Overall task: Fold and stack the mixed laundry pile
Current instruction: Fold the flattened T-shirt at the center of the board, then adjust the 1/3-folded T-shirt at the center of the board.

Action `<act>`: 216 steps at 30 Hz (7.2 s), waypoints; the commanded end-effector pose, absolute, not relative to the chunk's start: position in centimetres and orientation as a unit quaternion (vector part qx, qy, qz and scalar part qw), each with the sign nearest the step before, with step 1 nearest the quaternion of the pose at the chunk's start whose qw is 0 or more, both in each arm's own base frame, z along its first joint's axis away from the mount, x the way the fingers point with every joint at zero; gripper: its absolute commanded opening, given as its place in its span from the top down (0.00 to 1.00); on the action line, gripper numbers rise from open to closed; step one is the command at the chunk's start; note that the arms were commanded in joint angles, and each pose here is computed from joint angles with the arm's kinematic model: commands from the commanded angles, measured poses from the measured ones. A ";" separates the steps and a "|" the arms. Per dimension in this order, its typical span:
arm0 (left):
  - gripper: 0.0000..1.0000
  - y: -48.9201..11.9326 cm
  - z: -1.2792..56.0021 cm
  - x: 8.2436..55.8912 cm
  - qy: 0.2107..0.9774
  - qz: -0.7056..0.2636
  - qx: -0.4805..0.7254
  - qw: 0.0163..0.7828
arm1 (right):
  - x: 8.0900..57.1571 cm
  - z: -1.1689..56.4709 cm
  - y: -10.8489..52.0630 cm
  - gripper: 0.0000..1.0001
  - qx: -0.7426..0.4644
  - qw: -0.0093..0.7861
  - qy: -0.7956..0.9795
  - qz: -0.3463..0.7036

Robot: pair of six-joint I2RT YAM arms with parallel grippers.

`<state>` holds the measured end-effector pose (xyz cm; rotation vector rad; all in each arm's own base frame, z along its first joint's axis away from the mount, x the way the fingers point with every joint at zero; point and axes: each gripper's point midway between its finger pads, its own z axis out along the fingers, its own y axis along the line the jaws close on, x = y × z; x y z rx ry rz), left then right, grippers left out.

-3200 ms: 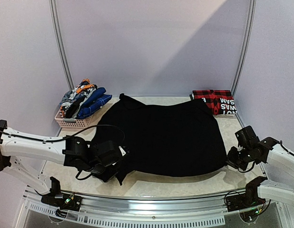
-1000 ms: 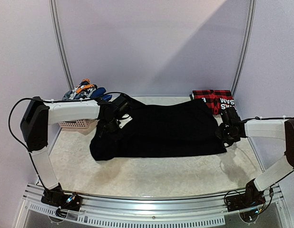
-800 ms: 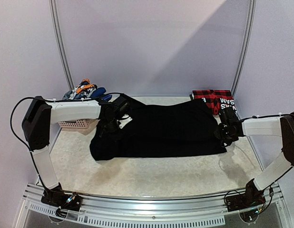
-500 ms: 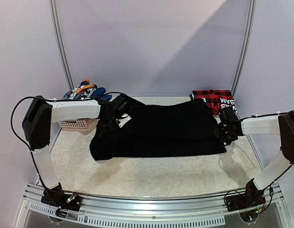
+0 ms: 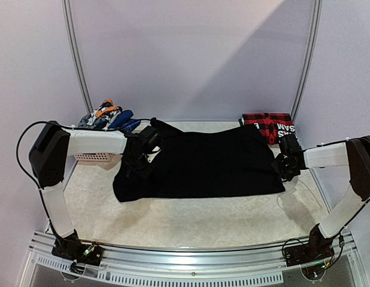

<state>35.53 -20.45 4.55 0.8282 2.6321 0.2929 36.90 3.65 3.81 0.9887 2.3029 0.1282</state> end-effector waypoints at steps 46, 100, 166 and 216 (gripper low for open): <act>0.17 -25.9 10.3 33.1 0.894 -0.060 0.267 0.356 | 31.8 11.4 29.7 0.45 -0.121 0.344 0.849 0.383; 0.43 -26.1 5.3 35.6 0.923 -0.021 0.298 0.242 | 27.6 -1.8 26.4 0.70 -0.063 0.185 0.936 0.293; 1.00 -20.5 7.9 41.7 0.922 0.111 0.241 0.283 | 26.2 -3.8 25.8 0.72 -0.058 0.154 0.950 0.266; 1.00 -21.0 8.4 48.0 0.902 0.104 0.224 0.354 | 25.2 -5.0 25.2 0.73 -0.060 0.131 0.959 0.243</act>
